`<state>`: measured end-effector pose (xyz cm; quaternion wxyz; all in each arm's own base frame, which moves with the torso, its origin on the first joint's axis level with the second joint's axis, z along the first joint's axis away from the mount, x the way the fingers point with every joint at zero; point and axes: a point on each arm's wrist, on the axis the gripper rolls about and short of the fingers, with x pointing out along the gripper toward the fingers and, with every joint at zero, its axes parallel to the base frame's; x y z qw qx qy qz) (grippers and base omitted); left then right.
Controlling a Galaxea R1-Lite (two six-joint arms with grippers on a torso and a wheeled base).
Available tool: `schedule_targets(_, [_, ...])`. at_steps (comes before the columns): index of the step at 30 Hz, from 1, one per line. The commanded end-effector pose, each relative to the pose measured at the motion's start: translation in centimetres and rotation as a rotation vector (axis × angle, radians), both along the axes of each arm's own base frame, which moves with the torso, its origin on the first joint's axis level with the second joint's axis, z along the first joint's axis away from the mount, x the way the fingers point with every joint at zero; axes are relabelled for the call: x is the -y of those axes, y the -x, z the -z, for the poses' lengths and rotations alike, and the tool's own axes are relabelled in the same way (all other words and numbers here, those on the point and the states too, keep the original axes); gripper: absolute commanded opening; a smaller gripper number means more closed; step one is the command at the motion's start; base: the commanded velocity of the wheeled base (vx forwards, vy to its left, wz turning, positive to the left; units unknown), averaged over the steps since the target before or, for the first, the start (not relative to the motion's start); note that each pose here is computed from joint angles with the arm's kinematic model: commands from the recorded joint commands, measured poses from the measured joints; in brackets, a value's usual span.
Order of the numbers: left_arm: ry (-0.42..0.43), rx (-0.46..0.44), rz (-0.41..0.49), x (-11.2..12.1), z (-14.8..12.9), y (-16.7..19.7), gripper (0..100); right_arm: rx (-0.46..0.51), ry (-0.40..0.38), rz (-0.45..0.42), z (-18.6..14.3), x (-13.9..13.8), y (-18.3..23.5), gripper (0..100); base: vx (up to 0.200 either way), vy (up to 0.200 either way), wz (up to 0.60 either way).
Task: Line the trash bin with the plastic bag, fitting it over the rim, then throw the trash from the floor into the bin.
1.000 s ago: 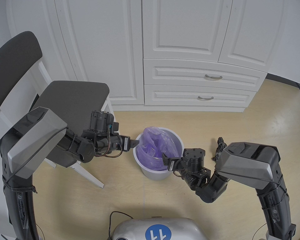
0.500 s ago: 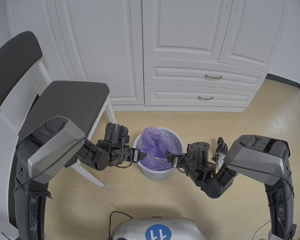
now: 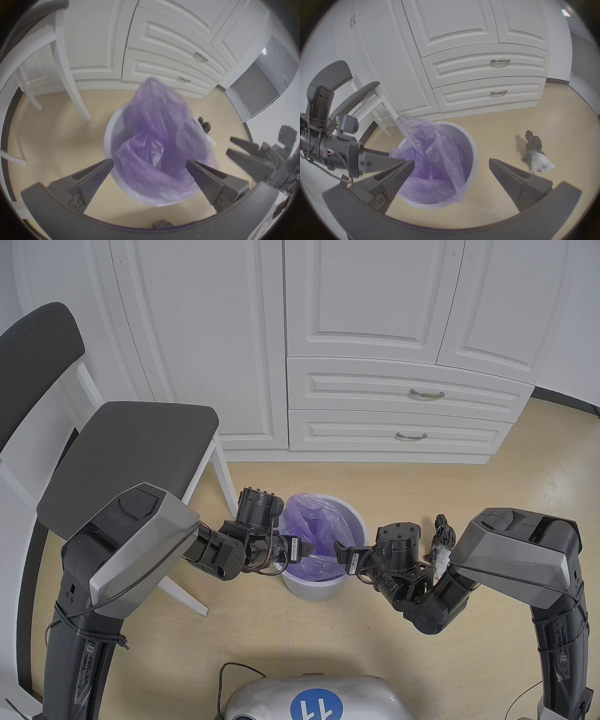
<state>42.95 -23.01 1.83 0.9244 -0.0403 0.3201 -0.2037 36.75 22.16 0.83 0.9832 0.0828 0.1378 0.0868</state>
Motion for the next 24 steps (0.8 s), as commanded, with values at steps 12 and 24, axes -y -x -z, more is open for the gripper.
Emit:
schedule_targets(12, [-0.016,-0.016,0.002,0.8,0.4,-0.7,0,-0.013,0.009,0.001,0.1,0.1,0.1,100,0.0,0.0,0.0])
schedule_targets(24, [-0.076,-0.01,-0.061,-0.3,-0.6,1.0,0,-0.01,0.007,0.007,-0.1,0.3,-0.1,100,0.0,0.0,0.0])
